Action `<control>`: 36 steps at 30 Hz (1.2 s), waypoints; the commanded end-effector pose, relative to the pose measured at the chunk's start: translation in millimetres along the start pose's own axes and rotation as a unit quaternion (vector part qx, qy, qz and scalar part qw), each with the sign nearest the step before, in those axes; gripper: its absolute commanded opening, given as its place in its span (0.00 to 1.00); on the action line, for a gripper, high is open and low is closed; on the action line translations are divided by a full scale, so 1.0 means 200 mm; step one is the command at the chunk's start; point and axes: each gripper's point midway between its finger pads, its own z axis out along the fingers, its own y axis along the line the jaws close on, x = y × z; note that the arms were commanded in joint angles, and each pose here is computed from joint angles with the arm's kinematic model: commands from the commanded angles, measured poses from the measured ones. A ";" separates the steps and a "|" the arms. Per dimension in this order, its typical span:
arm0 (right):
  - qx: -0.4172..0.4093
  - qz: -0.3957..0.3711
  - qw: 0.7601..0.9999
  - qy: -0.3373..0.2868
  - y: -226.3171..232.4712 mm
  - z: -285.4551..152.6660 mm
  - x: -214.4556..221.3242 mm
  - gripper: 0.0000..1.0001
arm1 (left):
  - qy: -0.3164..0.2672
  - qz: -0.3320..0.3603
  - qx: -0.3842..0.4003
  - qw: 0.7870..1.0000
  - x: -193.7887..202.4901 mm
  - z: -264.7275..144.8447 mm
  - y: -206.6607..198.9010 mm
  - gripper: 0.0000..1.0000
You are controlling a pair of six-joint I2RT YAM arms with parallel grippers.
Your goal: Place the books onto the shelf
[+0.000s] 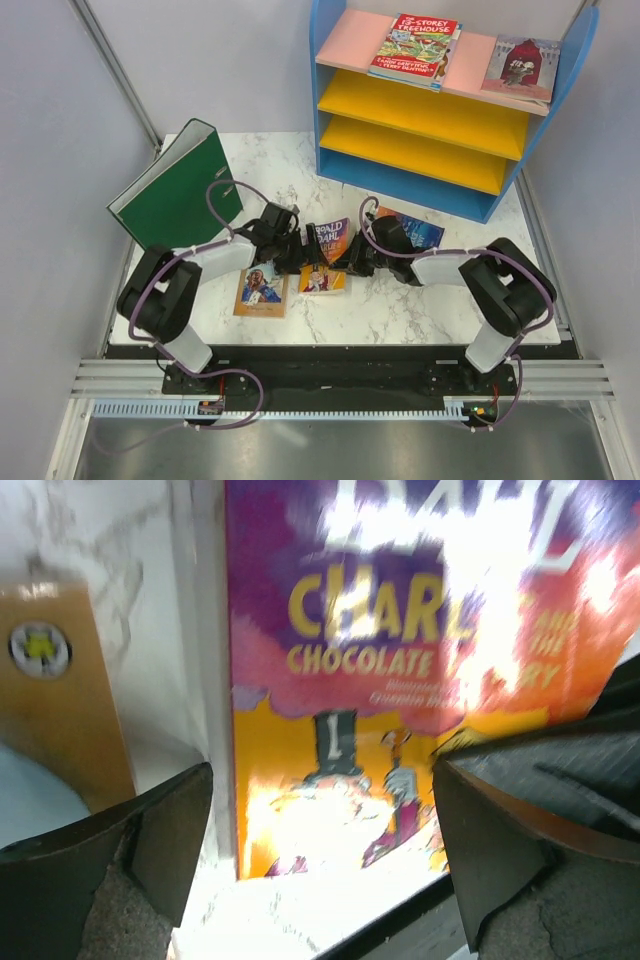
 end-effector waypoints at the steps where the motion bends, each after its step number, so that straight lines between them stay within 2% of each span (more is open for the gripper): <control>1: -0.067 -0.079 0.994 -0.031 0.25 -0.14 -0.08 0.03 | -0.055 0.039 0.055 0.996 -0.03 -0.19 -0.13 0.98; 5: -0.114 -0.126 0.984 -0.043 0.40 -0.29 -0.08 0.03 | -0.124 0.057 0.120 0.983 -0.11 -0.35 -0.25 1.00; 10: -0.185 -0.157 0.970 -0.033 0.58 -0.44 -0.05 0.02 | -0.172 0.070 0.194 0.963 -0.14 -0.47 -0.37 1.00; 12: -0.216 -0.161 0.963 -0.017 0.63 -0.47 -0.02 0.02 | -0.196 0.086 0.253 0.943 -0.16 -0.54 -0.47 0.97; 13: -0.223 -0.161 0.961 -0.008 0.64 -0.47 -0.01 0.02 | -0.199 0.091 0.277 0.935 -0.15 -0.57 -0.51 0.89; 14: -0.228 -0.162 0.960 0.003 0.64 -0.47 0.01 0.03 | -0.195 0.093 0.305 0.927 -0.14 -0.60 -0.56 0.73; 15: -0.224 -0.164 0.961 0.006 0.63 -0.47 0.02 0.04 | -0.202 0.100 0.325 0.918 -0.16 -0.64 -0.61 0.28; 16: -0.219 -0.165 0.962 0.006 0.62 -0.46 0.02 0.09 | -0.201 0.102 0.333 0.915 -0.16 -0.66 -0.63 0.02; 18: -0.187 -0.160 0.969 0.003 0.56 -0.44 0.01 0.15 | -0.210 0.101 0.341 0.911 -0.18 -0.72 -0.66 0.02; 19: -0.177 -0.165 0.970 -0.004 0.54 -0.45 0.00 0.25 | -0.222 0.099 0.340 0.908 -0.20 -0.76 -0.68 0.02; 20: -0.154 -0.157 0.976 -0.001 0.49 -0.44 0.01 0.30 | -0.233 0.104 0.338 0.906 -0.21 -0.79 -0.68 0.02; 21: -0.131 -0.149 0.980 -0.022 0.44 -0.44 -0.04 0.40 | -0.237 0.101 0.333 0.907 -0.23 -0.82 -0.69 0.02; 22: -0.121 -0.125 0.984 -0.024 0.39 -0.45 -0.03 0.61 | -0.258 0.105 0.330 0.902 -0.25 -0.88 -0.70 0.02; 25: -0.171 -0.068 0.981 -0.068 0.37 -0.55 -0.09 0.88 | -0.276 0.112 0.328 0.896 -0.28 -0.97 -0.73 0.02; 29: -0.236 -0.016 0.964 -0.118 0.34 -0.71 -0.14 0.98 | -0.277 0.118 0.355 0.885 -0.29 -1.05 -0.80 0.02; 31: -0.251 -0.022 0.959 -0.131 0.36 -0.75 -0.12 0.98 | -0.274 0.119 0.392 0.870 -0.28 -1.10 -0.87 0.02; 36: -0.290 -0.041 0.941 -0.171 0.45 -0.87 -0.15 0.98 | -0.252 0.126 0.427 0.859 -0.28 -1.10 -0.95 0.02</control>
